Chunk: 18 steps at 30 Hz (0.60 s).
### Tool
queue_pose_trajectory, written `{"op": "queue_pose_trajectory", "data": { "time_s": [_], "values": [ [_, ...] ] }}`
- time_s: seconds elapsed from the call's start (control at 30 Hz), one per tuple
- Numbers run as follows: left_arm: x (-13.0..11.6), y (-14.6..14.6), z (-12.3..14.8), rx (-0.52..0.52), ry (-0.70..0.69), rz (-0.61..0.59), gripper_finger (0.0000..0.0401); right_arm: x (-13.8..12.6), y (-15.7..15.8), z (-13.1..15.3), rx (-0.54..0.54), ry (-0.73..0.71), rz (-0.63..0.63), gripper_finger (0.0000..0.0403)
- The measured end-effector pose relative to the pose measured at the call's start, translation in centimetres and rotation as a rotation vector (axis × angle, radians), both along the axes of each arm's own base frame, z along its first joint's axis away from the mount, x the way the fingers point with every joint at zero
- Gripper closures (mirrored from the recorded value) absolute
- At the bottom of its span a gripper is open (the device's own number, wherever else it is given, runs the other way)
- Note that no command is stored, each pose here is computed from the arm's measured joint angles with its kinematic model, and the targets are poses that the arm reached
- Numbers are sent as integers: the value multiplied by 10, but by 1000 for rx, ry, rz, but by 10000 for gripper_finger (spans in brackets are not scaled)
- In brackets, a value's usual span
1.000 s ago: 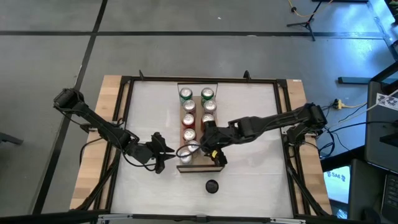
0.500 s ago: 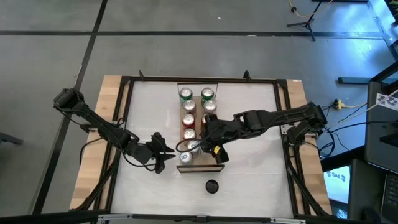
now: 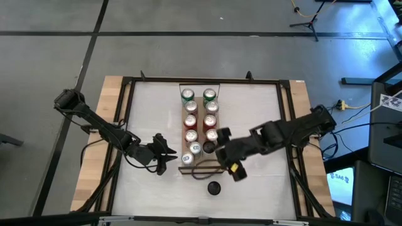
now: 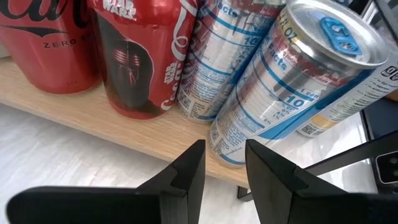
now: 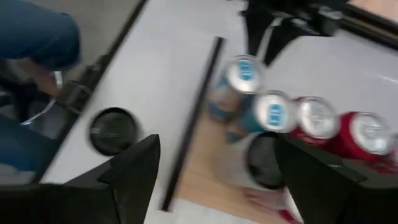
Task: Place canned beverage on shelf
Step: Put the yellow soda can on the shelf aligned with the other blue soda can
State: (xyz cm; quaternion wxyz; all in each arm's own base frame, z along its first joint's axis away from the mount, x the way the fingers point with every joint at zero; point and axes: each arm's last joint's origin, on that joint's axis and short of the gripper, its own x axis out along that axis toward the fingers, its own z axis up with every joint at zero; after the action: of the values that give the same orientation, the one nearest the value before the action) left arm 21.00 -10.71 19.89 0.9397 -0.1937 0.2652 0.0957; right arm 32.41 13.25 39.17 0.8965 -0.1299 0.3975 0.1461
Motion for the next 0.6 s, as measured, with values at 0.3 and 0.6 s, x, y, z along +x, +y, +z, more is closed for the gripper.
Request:
{"op": "queue_pose_trajectory", "data": {
  "time_s": [0.3,0.6],
  "values": [
    [0,0,0,-1,0,-1,296,-5,44,-5,166,6,57,93],
    [0,0,0,-2,0,-2,296,5,78,-19,204,-38,100,93]
  ]
}}
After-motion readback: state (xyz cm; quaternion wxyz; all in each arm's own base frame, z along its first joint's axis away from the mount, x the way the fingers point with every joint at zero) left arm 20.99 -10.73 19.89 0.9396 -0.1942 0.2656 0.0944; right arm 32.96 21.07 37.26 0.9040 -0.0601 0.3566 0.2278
